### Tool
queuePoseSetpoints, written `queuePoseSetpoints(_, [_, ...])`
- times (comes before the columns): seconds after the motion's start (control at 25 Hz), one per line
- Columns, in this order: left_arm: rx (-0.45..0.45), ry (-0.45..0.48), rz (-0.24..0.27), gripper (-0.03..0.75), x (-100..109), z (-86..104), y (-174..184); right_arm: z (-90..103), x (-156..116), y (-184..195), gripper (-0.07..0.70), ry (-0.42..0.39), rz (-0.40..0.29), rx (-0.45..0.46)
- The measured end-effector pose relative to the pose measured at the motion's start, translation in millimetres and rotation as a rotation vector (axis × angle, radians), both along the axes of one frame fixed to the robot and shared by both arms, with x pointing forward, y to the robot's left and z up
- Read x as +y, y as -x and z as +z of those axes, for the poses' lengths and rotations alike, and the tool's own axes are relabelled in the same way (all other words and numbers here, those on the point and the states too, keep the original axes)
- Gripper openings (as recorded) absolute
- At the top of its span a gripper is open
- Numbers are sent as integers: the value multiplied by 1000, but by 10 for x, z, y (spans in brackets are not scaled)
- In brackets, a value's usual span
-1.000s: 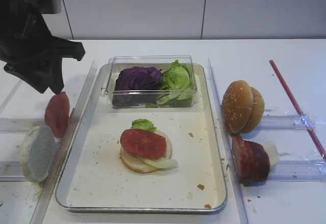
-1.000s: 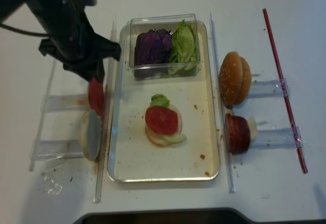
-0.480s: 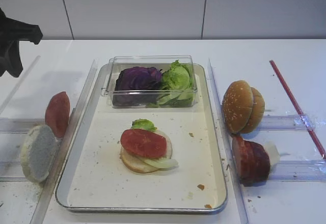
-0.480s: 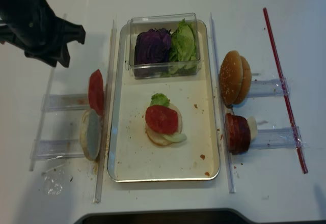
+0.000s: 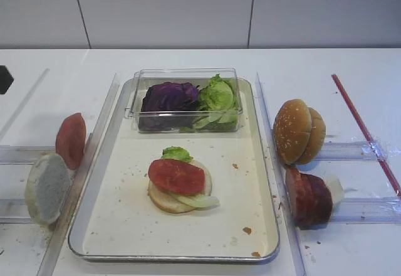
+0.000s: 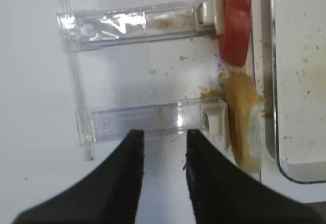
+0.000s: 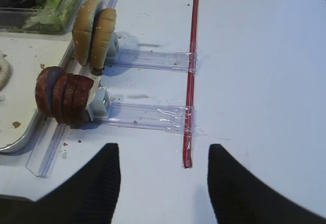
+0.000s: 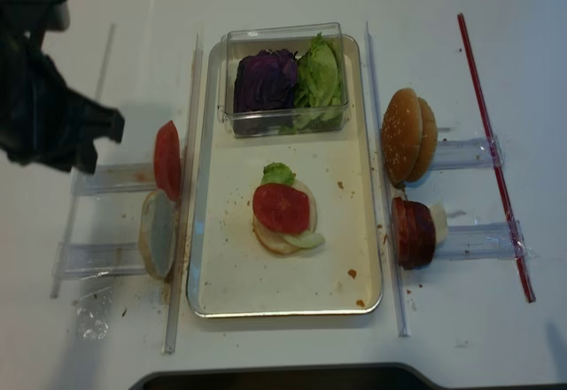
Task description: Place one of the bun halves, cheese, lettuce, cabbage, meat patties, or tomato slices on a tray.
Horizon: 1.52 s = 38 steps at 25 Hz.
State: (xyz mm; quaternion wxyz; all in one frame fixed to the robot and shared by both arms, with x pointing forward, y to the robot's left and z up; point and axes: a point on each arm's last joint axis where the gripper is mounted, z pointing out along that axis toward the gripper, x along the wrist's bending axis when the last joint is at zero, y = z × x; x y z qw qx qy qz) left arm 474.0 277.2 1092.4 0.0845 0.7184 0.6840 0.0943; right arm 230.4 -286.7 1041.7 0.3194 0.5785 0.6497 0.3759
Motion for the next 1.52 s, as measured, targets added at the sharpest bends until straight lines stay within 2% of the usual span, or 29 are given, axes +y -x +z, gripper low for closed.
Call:
queuePoseSetpoints(0.24, [-22, 3, 0, 190, 55, -44, 470, 0, 0, 0, 398, 0, 0, 0])
queuePoseSetpoints(0.68, [-178, 18, 12, 190, 146, -7, 1195, 0, 0, 0, 398, 0, 0, 0])
queuePoseSetpoints(0.84, [-233, 16, 9, 189, 185, -75, 1470, 0, 0, 0, 398, 0, 0, 0])
queuePoseSetpoints(0.96, [-270, 8, -16, 188, 208, -150, 1647, 0, 0, 0, 398, 0, 0, 0])
queuePoseSetpoints(1.2, [-341, 17, -30, 188, 233, -350, 1918, 0, 0, 0, 398, 0, 0, 0])
queuePoseSetpoints(1.4, [-457, 75, -37, 188, 205, -474, 2031, 0, 0, 0, 398, 0, 0, 0])
queuePoseSetpoints(1.52, [-521, 92, -39, 188, 205, -478, 2101, 0, 0, 0, 398, 0, 0, 0])
